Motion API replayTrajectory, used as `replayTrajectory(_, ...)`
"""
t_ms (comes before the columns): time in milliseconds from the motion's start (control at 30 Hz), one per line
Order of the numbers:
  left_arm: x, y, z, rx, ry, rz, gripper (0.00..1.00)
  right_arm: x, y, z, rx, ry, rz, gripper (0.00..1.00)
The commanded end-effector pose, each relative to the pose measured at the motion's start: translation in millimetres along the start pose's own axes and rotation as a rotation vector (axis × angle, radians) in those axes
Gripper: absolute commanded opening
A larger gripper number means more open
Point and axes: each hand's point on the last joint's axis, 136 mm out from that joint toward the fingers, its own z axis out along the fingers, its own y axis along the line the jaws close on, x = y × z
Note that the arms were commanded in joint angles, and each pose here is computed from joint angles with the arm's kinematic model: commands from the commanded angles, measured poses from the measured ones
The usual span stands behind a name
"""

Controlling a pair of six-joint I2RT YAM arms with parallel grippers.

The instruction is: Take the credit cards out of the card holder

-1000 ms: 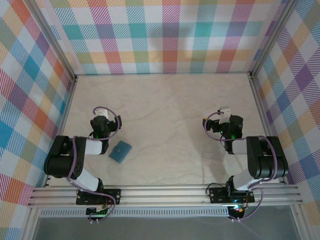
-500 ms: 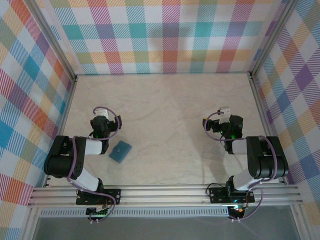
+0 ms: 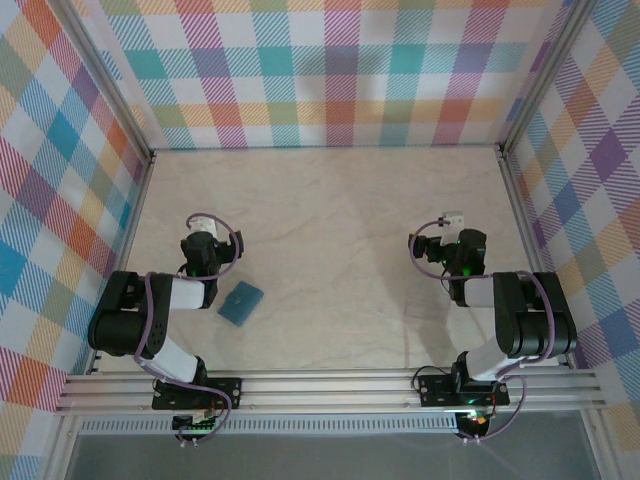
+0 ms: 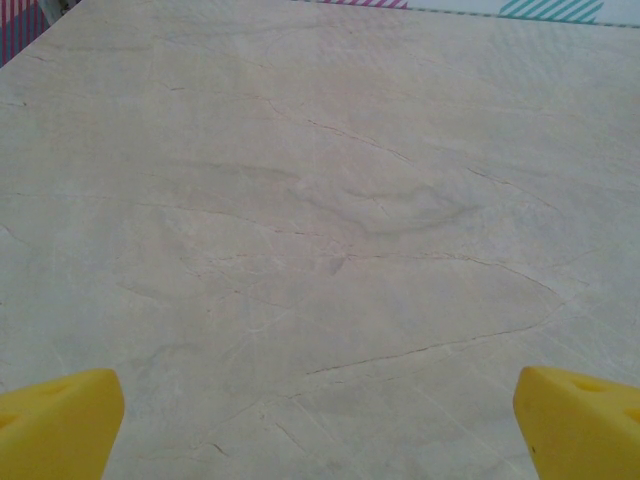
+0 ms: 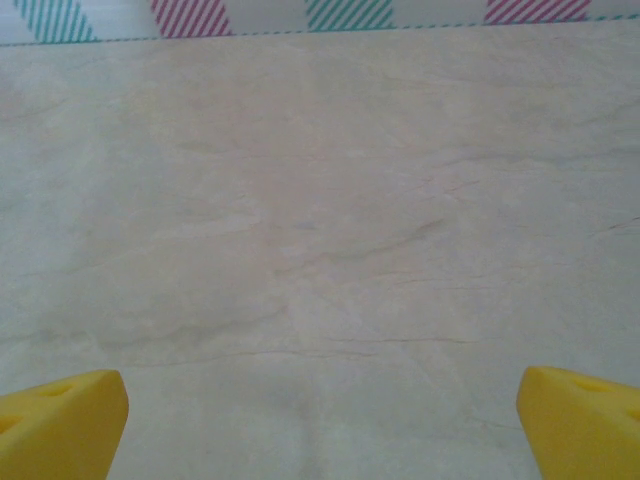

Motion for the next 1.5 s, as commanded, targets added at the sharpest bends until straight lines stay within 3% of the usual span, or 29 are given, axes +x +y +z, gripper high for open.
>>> replayTrajectory(0,-4,-3,-1,0.016,-0.019,0.013,1.0,-9,-11,2,0.05,-0.016,0.025,1.0)
replayTrajectory(367,-6,-1,-2,0.0,-0.023,0.011,1.0,-18,-10,0,0.054,0.014,0.031,1.0)
replayTrajectory(600,-37,9,-24,-0.084,0.028,-0.014,1.0,-19,-19,-17,0.138,0.251,0.141,1.0)
replayTrajectory(667,-48,8,-35,-0.108,0.051,-0.027,1.0,-13,-17,-32,0.163,0.374,0.213,1.0)
replayTrajectory(867,-58,-22,-59,-0.016,0.188,-0.166,1.0,9,-8,-84,0.241,0.578,0.398,0.96)
replayTrajectory(1000,-46,-50,-70,0.079,0.348,-0.266,0.99,17,10,-121,0.216,0.595,0.49,0.92)
replayTrajectory(1133,-30,-72,-88,0.137,0.504,-0.206,0.97,24,5,-156,0.324,0.584,0.576,0.86)
replayTrajectory(1467,-4,-79,-109,0.16,0.624,-0.196,0.95,74,7,-175,0.402,0.601,0.756,0.6)
